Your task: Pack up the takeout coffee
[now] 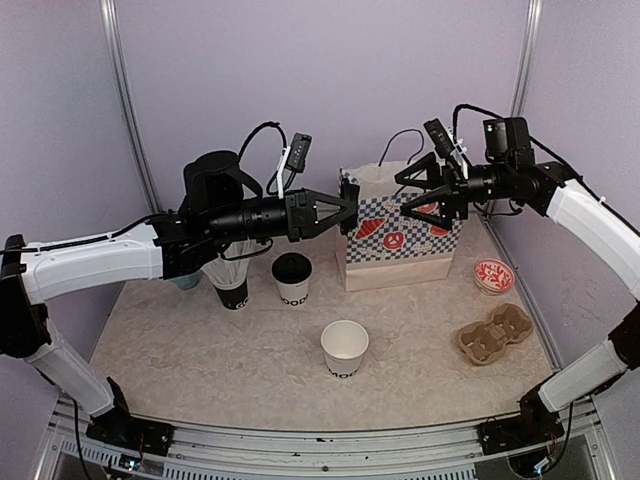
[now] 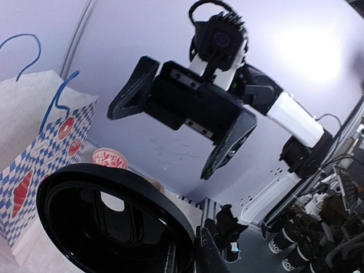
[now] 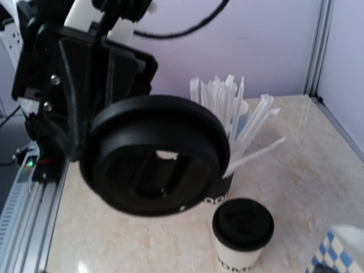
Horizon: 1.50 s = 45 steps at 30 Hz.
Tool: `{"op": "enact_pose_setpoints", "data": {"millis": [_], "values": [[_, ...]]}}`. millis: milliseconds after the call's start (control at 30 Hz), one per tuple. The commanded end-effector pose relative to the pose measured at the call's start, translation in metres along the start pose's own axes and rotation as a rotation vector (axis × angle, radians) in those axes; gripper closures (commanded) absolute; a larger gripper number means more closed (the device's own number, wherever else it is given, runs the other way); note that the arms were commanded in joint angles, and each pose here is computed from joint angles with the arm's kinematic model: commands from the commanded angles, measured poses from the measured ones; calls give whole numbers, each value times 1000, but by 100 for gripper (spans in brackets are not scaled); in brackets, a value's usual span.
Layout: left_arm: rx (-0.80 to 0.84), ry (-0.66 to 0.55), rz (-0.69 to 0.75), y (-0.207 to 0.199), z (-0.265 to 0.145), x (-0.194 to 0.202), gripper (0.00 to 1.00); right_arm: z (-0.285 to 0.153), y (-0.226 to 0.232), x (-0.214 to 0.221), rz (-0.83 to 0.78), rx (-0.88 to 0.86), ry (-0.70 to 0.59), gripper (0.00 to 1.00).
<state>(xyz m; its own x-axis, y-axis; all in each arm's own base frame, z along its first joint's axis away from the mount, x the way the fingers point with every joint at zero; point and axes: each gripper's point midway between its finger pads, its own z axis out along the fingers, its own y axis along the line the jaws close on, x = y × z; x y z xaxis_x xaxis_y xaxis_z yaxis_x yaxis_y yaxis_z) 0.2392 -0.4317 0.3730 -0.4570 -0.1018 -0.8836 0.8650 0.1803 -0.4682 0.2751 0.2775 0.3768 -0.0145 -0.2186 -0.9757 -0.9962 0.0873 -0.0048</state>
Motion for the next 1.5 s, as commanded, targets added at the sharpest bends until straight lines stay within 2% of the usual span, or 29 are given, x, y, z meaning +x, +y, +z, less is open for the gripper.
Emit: {"op": "enact_pose_setpoints", "data": {"millis": [0,267,800,967,1267,1467], "values": [[213,-142,24,-41,-7,-35,89,14,8,-24,16,-64,-52,1],[242,-166,9,-40,-9,-28,89,50,19,-30,-13,-94,-22,1],[188,-210,-10,-28,-12,-29,89,73,37,-42,1,-130,-20,3],[192,-226,-9,-29,-13,-31,89,75,29,-40,19,-86,-12,9],[187,-216,-16,-26,-10,-28,88,76,35,-35,21,-122,-16,23],[113,-191,-12,-14,-9,-22,73,78,32,-26,21,-109,2,30]]}}
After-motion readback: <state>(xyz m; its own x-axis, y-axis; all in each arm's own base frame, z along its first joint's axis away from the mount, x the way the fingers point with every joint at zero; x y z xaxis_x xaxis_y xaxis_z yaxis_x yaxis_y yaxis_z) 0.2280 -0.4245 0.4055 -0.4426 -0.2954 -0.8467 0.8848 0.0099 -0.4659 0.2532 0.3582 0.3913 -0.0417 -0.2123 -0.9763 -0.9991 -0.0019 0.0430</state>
